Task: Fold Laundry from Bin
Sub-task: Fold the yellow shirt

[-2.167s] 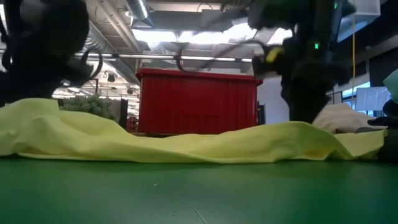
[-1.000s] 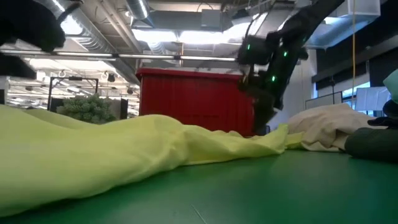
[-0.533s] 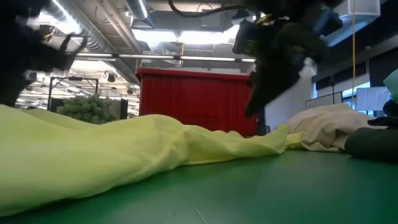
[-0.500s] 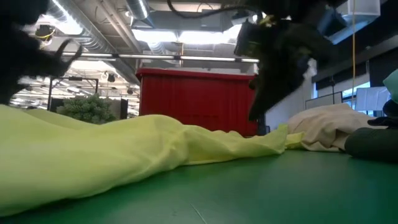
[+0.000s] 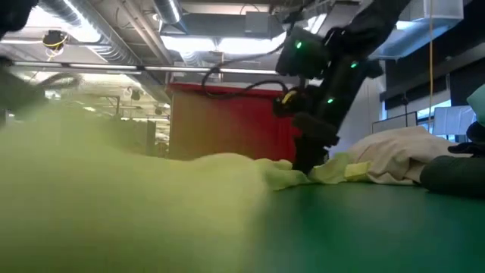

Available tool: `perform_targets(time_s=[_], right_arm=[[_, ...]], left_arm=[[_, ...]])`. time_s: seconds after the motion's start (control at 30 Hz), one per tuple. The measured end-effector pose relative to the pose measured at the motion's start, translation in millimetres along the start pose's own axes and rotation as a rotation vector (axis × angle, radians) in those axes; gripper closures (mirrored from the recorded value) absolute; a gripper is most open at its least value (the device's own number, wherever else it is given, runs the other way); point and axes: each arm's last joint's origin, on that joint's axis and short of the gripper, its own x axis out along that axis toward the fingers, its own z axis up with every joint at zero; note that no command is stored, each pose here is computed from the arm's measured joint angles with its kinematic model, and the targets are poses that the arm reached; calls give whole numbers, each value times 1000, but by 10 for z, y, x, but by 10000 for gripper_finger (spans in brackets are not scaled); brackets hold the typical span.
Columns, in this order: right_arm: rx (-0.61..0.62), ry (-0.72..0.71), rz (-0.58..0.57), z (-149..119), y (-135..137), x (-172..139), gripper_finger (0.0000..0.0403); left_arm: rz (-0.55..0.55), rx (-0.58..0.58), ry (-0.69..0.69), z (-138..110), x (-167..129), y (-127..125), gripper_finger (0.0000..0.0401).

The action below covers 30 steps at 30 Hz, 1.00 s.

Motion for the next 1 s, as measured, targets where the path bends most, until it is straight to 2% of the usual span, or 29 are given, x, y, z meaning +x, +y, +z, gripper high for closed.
perform_targets(time_s=[0.17, 0.23, 0.33, 0.43, 0.5, 0.6, 0.7, 0.83, 1.0], right_arm=[[59, -41, -56, 154, -421, 42, 402], [77, -54, -77, 188, -569, 54, 402], [101, -51, -86, 205, -735, 57, 402], [97, -40, -34, 206, -770, 41, 402], [81, -32, 21, 203, -731, 2, 402], [48, -65, 90, 234, -594, -123, 402], [4, -116, 122, 261, -432, -310, 402], [-41, -186, 140, 259, -178, -564, 402], [-135, -272, 162, 209, 232, -711, 402]], left_arm=[[-219, 205, -186, 130, -111, -301, 400], [-275, 278, -241, 157, -164, -388, 400], [-246, 310, -244, 154, -232, -417, 400], [-118, 278, -239, 116, -292, -375, 400], [-36, 250, -261, 93, -331, -352, 400], [-4, 261, -346, 88, -376, -398, 400], [-42, 305, -475, 97, -398, -503, 400], [-116, 361, -564, 76, -420, -627, 400], [-88, 385, -700, 34, -429, -688, 400]])
